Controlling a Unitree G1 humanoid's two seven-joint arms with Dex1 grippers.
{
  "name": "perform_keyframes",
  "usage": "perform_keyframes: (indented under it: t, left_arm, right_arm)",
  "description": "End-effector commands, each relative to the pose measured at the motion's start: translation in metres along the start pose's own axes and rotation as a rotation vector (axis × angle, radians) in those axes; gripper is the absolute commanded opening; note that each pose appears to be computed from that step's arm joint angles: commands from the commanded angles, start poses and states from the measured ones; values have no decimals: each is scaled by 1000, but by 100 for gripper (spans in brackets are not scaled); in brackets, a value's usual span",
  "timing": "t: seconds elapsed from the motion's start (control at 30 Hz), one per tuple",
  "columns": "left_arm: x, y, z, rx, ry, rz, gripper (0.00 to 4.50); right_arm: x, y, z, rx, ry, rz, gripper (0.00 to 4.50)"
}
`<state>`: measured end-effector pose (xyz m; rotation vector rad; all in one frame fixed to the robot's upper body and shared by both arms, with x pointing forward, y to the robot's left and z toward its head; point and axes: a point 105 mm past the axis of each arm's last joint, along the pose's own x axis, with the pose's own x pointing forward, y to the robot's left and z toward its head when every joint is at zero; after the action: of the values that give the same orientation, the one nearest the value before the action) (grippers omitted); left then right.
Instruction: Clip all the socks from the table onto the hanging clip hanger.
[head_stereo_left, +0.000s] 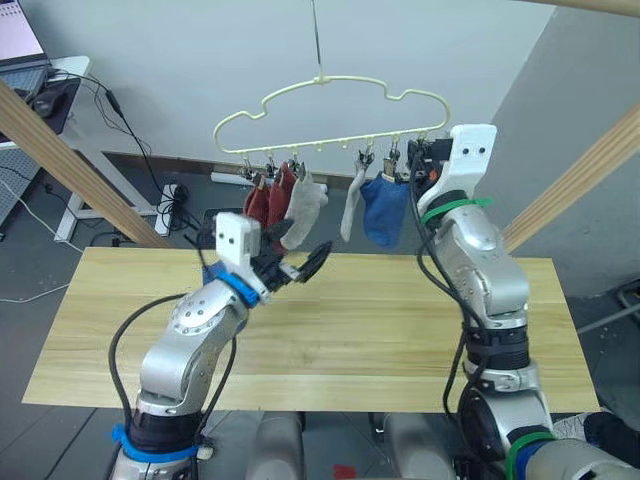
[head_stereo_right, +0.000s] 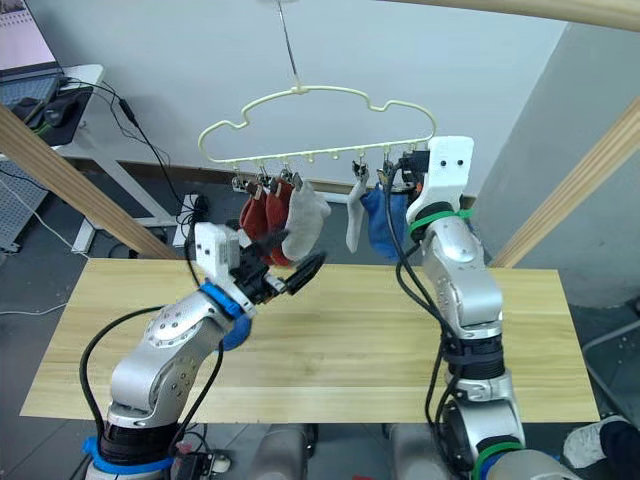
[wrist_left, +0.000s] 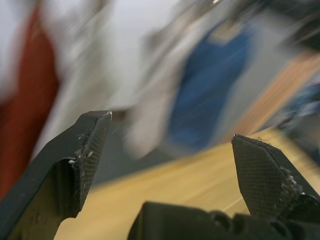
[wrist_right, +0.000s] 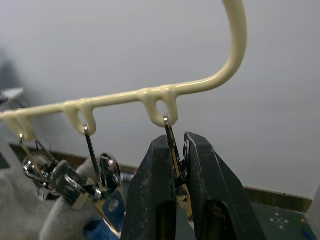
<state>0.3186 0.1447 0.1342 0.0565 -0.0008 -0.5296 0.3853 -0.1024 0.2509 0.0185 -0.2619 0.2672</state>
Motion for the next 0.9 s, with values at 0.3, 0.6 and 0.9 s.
perform_keyframes:
  t: [0.3,0.6,0.9]
  left_arm:
    - [-21,83,-81,154,284,251,434]
    - [-20,107,-120,101,412,305,434]
    - [-34,92,-144,-84,463,243,258]
  right_arm:
    - [-15,-1,10,-65,117,150,2]
    - [-19,-1,12,-41,131,122,2]
    - [-21,-5,14,-27,146,107,2]
